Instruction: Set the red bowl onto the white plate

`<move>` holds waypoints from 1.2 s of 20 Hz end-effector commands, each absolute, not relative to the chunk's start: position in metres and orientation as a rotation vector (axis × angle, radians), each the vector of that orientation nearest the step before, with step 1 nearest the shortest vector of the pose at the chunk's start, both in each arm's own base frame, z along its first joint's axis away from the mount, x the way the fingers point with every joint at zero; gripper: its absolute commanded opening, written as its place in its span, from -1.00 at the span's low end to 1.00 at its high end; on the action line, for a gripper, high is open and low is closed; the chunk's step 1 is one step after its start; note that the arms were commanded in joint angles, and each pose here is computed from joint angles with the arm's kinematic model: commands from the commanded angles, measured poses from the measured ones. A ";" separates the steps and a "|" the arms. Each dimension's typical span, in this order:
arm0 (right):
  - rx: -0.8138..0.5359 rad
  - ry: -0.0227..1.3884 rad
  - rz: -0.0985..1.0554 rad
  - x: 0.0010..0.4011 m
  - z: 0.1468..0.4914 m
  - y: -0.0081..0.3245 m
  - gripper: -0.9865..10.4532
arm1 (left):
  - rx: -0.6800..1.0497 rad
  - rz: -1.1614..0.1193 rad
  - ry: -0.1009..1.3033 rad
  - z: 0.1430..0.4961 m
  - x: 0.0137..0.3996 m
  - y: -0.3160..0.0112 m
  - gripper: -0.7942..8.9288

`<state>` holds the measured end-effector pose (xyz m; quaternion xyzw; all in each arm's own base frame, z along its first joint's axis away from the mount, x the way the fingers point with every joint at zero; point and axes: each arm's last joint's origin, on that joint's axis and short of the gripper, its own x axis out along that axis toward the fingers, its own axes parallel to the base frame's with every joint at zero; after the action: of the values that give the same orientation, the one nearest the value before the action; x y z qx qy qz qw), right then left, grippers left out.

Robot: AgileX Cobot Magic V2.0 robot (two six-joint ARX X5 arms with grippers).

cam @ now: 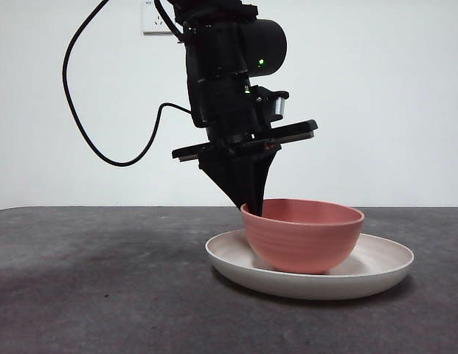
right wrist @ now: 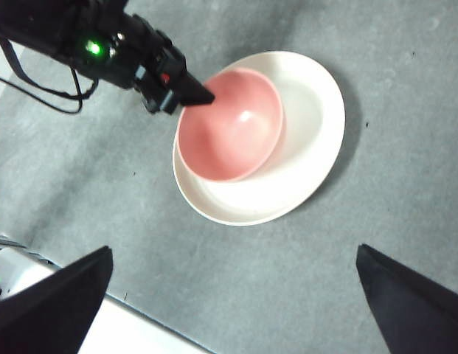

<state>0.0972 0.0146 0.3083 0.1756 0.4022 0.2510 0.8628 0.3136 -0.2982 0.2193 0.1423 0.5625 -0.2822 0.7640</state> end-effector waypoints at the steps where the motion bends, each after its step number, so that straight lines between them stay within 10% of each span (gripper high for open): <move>1: 0.358 0.834 0.537 0.097 0.312 0.015 0.23 | 0.316 -0.624 1.208 0.217 0.316 -0.306 -0.81; 6: 0.361 0.840 0.536 0.096 0.312 0.015 0.23 | 0.321 -0.633 1.198 0.217 0.317 -0.306 -0.68; 11: 0.361 0.840 0.536 0.096 0.312 0.015 0.23 | 0.322 -0.632 1.202 0.219 0.316 -0.306 0.06; 24: 0.360 0.839 0.536 0.096 0.312 0.015 0.23 | 0.372 -0.726 1.020 0.369 0.268 -0.258 0.26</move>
<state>0.0960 0.0146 0.3073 0.1779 0.4091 0.2496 0.8595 0.2658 -0.2530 0.3666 0.1648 0.4855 -0.3304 0.7925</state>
